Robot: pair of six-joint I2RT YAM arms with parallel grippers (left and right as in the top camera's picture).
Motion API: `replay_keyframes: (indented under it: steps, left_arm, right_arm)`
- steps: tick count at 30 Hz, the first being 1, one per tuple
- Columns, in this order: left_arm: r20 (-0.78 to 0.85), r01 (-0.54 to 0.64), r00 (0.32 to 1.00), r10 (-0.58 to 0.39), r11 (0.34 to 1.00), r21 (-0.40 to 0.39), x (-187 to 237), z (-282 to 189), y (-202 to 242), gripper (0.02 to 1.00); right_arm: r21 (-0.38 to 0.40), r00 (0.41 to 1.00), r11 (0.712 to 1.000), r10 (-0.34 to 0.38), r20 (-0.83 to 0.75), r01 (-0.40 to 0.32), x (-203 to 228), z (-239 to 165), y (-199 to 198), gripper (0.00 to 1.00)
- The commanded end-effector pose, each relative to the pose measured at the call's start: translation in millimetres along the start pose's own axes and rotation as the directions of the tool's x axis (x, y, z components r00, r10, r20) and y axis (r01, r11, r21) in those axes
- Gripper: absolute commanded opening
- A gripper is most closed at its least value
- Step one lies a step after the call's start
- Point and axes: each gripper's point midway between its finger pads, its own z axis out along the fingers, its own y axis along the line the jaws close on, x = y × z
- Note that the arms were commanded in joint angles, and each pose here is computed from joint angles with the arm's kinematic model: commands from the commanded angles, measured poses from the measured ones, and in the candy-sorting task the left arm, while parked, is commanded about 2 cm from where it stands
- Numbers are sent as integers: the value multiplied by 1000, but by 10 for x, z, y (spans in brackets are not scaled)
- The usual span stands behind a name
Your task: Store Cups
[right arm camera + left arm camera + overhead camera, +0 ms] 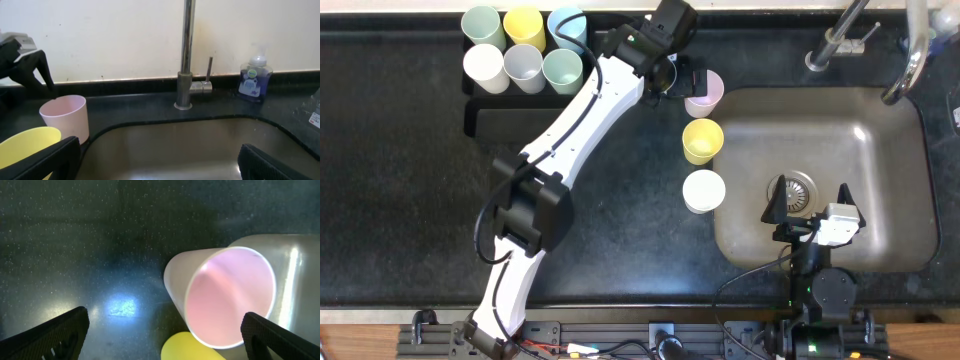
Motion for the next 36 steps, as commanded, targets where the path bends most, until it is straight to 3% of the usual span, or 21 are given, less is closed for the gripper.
replay_keyframes:
  steps: [1,20,21,23,24,25,32,36]
  left_arm:
    - [-9,35,999,-35,999,-4,-33,113,51,1000]
    - [-13,49,999,-49,999,-12,-50,256,107,985]
    - [-12,48,999,-49,999,-11,-52,256,106,860]
    - [-12,48,999,-49,999,-11,-53,256,105,299]
    - [-12,48,999,-49,999,-11,-53,256,105,143]
    - [-12,48,999,-49,999,-11,-52,256,104,82]
    - [-4,56,998,-56,998,-19,-90,248,152,36]
    - [36,86,996,-86,996,1,-267,-23,239,36]
  right_arm:
    - [-3,1000,1000,0,0,0,35,3,2,998]
    - [-4,1000,1000,0,0,0,35,3,3,998]
    - [-4,1000,1000,0,0,0,35,3,3,996]
    - [-3,1000,1000,0,0,0,35,3,2,998]
    - [-4,1000,1000,0,0,0,35,3,3,996]
    - [-4,1000,1000,0,0,0,35,3,3,998]
    - [-3,1000,1000,0,0,0,35,3,2,996]
    - [-3,1000,1000,0,0,0,35,3,2,996]
